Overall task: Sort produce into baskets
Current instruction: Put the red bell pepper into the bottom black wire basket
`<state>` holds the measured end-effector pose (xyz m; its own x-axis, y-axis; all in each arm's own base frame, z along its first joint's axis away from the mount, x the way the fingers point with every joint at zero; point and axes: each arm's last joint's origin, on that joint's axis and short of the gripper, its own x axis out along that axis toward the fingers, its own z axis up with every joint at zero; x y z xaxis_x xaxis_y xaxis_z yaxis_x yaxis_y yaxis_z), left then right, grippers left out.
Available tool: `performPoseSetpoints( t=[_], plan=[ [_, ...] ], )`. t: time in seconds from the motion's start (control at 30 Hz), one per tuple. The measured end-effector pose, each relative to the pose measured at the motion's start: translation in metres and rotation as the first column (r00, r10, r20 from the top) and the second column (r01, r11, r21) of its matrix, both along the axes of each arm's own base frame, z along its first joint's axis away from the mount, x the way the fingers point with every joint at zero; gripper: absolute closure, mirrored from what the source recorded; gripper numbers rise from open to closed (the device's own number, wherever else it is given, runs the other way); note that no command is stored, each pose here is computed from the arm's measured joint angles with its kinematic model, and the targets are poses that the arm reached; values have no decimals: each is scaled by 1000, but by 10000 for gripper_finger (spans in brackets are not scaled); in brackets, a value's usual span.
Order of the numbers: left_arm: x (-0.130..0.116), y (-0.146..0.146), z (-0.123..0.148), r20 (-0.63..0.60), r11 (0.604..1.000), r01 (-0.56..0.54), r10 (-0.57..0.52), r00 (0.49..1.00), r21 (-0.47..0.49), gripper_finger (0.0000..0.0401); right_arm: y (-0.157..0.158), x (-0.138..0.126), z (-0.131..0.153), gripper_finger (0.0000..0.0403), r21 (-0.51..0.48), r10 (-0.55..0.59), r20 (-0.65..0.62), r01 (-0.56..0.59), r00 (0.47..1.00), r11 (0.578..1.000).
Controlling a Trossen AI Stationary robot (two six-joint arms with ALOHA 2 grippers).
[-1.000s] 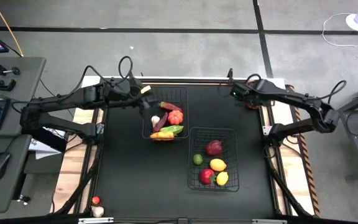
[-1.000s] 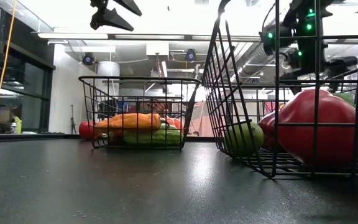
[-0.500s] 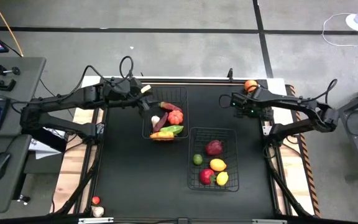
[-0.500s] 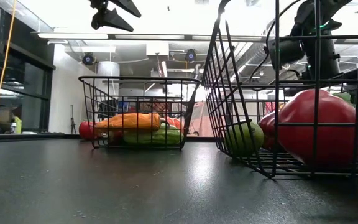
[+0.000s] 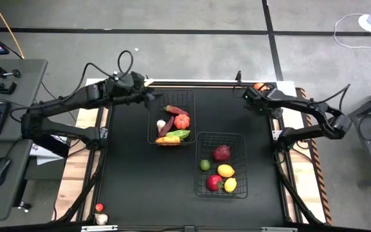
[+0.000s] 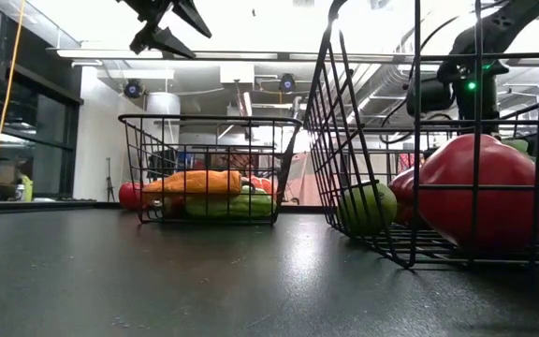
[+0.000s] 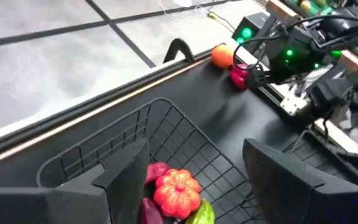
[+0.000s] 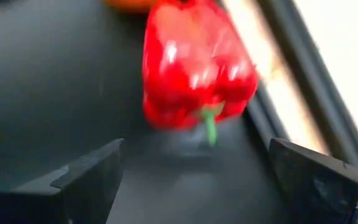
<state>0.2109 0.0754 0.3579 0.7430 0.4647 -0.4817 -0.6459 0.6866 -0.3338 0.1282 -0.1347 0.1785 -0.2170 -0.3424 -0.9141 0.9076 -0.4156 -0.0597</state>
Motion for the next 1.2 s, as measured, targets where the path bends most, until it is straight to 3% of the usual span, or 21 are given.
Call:
performPoseSetpoints(
  t=[0.13, 0.27, 0.4, 0.5, 0.83, 1.2],
  plan=[
    [0, 0, 0, 5, 1000, -6, 6, 1000, -9, 151, -6, -4, 3, 15, -82, -23, -70, 17, 997, 996],
    [-1, 3, 0, -6, 999, -26, 26, 1000, 22, 151, -15, -13, 2, 15, -102, -74, -75, 66, 994, 993],
    [-1, 6, 3, 9, 999, -12, 11, 1000, 50, 151, -26, -18, 3, 15, -125, -49, -91, 37, 995, 991],
    [-1, 7, 3, 16, 999, 15, -16, 1000, 35, 151, -34, -21, 3, 15, -120, -16, -61, 8, 998, 993],
    [0, 6, 3, 5, 998, 52, -52, 999, 47, 151, -39, -21, 3, 15, -126, -70, 54, 77, 996, 989],
    [0, 6, 3, -9, 996, 65, -65, 998, 68, 151, -50, -14, -21, 15, -42, -21, -22, 20, 1000, 999]
  ],
)
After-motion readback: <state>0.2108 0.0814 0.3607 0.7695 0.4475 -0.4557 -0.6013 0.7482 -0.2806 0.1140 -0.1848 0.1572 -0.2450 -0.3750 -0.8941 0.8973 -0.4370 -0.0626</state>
